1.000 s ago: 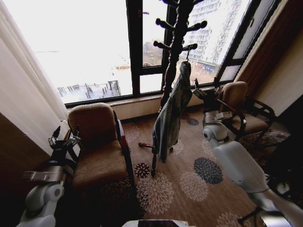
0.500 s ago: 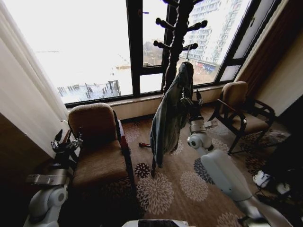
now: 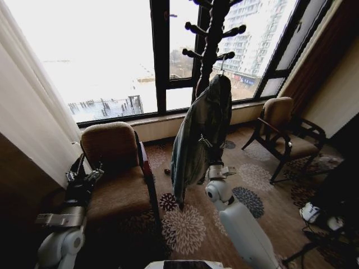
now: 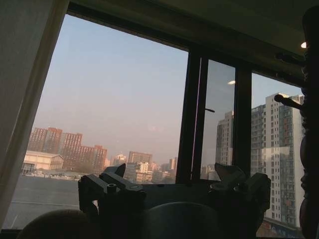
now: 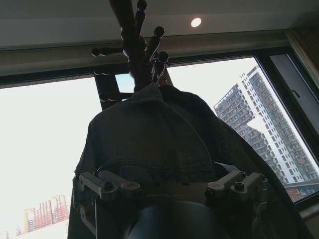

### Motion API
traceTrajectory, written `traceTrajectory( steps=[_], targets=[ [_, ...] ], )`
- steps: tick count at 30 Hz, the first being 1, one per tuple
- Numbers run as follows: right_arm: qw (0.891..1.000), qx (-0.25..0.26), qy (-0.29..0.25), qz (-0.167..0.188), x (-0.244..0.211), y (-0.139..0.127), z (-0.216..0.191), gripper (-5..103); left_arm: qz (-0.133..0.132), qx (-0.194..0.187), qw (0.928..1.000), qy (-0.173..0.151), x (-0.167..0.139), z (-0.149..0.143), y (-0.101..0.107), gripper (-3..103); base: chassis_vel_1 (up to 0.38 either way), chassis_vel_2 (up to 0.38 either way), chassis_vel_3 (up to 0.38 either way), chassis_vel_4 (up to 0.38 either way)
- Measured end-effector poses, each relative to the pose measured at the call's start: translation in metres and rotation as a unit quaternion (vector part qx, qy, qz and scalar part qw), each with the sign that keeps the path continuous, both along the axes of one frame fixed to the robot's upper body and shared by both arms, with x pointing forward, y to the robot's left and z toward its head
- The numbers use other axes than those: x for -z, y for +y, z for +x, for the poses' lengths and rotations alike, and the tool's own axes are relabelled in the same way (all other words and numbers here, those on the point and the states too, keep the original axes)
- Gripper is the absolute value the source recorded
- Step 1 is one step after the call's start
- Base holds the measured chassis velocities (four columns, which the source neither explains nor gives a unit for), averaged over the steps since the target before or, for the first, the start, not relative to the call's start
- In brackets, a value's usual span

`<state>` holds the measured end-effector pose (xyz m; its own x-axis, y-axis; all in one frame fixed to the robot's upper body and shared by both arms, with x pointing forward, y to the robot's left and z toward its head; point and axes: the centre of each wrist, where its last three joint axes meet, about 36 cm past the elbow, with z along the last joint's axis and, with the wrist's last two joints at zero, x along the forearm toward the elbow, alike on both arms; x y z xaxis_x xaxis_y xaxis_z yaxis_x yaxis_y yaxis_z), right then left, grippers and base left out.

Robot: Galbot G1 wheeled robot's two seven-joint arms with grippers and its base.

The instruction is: Pick up the clothes from the bed and hang them on the clothes hanger.

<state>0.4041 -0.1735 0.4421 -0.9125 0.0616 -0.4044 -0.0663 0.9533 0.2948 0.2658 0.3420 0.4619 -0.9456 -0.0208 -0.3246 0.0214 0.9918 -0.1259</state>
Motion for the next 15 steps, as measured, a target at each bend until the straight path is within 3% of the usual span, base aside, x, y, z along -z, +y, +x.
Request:
traceTrajectory(
  steps=[7,15],
  targets=[
    [0.998,0.053,0.025,-0.039,-0.029,-0.02,-0.064,100,-0.018,0.014,0.9997,-0.002,-0.02,-0.014,-0.016,100,0.0,0.0,0.0,0.0],
    [0.997,0.058,0.005,-0.044,-0.03,-0.041,-0.064,100,-0.023,0.021,0.9995,-0.001,-0.024,-0.016,-0.019,100,0.0,0.0,0.0,0.0]
  ],
)
